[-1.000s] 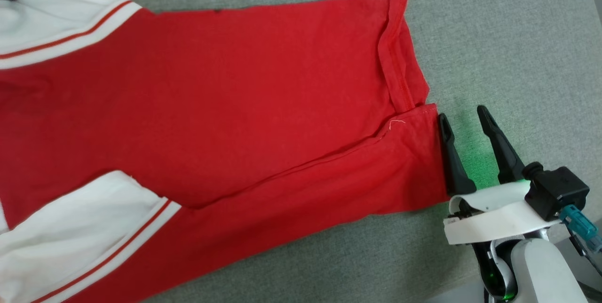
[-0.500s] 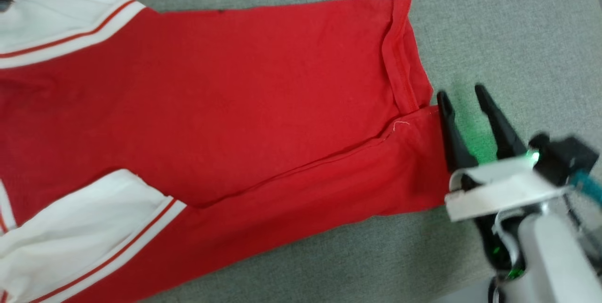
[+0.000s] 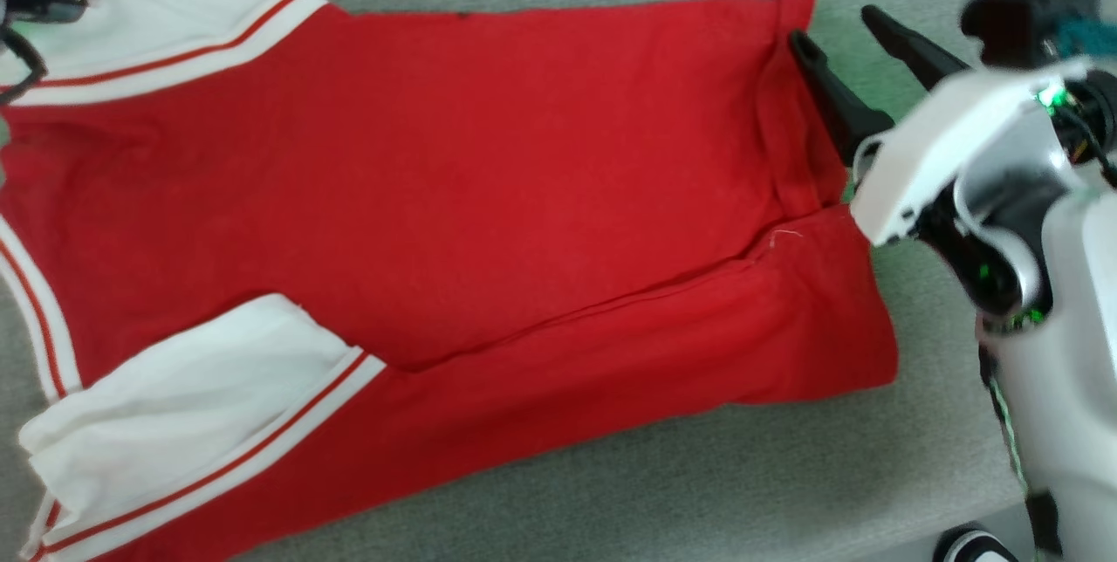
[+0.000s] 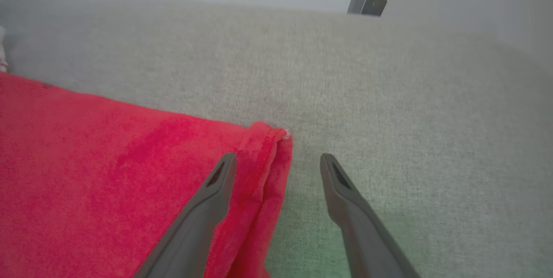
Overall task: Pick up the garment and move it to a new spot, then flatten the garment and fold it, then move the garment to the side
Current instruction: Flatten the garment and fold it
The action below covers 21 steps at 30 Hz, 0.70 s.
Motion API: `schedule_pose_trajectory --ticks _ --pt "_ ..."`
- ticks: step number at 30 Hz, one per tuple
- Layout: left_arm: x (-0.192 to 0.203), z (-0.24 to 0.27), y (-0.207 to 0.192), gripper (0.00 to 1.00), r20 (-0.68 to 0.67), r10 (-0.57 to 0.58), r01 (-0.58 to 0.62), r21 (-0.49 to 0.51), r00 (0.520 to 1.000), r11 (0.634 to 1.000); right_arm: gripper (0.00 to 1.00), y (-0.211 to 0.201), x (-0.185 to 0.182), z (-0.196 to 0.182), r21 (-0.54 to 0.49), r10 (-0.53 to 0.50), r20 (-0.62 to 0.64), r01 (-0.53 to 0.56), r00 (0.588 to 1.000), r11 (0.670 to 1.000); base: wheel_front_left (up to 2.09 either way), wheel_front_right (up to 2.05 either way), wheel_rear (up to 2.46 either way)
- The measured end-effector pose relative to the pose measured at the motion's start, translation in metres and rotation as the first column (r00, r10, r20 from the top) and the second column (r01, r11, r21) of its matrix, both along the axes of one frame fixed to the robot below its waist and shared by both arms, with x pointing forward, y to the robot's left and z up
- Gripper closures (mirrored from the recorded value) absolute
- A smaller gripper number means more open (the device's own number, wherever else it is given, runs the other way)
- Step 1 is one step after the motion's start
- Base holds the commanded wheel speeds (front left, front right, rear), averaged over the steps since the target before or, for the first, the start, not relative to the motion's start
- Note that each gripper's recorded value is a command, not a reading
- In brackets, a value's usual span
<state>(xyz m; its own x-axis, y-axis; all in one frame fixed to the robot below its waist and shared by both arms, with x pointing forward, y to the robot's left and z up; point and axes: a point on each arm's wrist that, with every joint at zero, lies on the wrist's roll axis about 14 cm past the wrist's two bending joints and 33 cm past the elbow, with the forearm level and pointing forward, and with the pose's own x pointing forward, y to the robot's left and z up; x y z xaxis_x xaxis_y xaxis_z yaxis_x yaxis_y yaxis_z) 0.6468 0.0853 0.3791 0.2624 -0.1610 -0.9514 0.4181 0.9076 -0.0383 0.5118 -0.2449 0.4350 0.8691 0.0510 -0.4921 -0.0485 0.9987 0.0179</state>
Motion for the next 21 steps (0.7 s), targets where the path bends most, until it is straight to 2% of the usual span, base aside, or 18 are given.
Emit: schedule_pose_trajectory --ticks 2,4,6,8,13,16,17,19,21 --pt "0.0 -0.001 0.0 1.0 -0.001 0.002 -0.002 -0.006 1.0 1.0 0.0 0.0 0.002 -0.014 -0.034 0.013 -0.111 -0.017 0.994 0.999 0.0 0.0 0.0" --pt "0.001 -0.002 0.0 1.0 -0.002 0.001 -0.001 -0.01 1.0 1.0 0.0 0.002 0.006 -0.022 -0.023 0.012 -0.187 -0.017 0.982 1.0 0.0 0.0 0.0" --pt "0.001 -0.003 0.001 1.0 -0.002 0.002 -0.002 -0.015 1.0 1.0 0.0 0.005 0.006 -0.033 -0.045 0.032 -0.283 -0.046 0.959 0.998 0.0 0.0 0.0" --pt "0.002 -0.004 0.001 1.0 -0.002 0.003 -0.003 -0.017 1.0 1.0 0.0 0.011 0.011 -0.035 -0.005 0.038 -0.324 -0.042 0.945 0.999 0.0 0.0 0.0" --pt "0.004 -0.007 0.0 1.0 -0.005 0.007 -0.007 -0.027 1.0 1.0 0.0 0.017 0.014 -0.044 0.05 0.057 -0.471 -0.037 0.88 0.998 0.0 0.0 0.0" --pt "0.005 -0.009 0.0 1.0 -0.007 0.009 -0.009 -0.034 1.0 0.999 0.0 0.016 0.017 -0.045 0.052 0.059 -0.522 -0.037 0.851 0.998 0.0 0.0 0.0" --pt "0.005 -0.009 0.0 1.0 -0.007 0.009 -0.009 -0.038 1.0 0.999 0.2 0.016 0.017 -0.046 0.053 0.058 -0.537 -0.036 0.841 0.998 0.0 0.0 0.0" --pt "0.005 -0.01 0.001 1.0 -0.007 0.014 -0.014 -0.043 1.0 0.999 1.0 0.017 0.018 -0.045 0.056 0.061 -0.55 -0.036 0.833 0.998 0.0 0.0 0.0" --pt "0.005 -0.009 0.0 1.0 -0.004 0.015 -0.015 -0.052 1.0 0.999 1.0 0.017 0.021 -0.044 0.044 0.064 -0.549 -0.047 0.833 0.998 0.0 0.0 0.0"
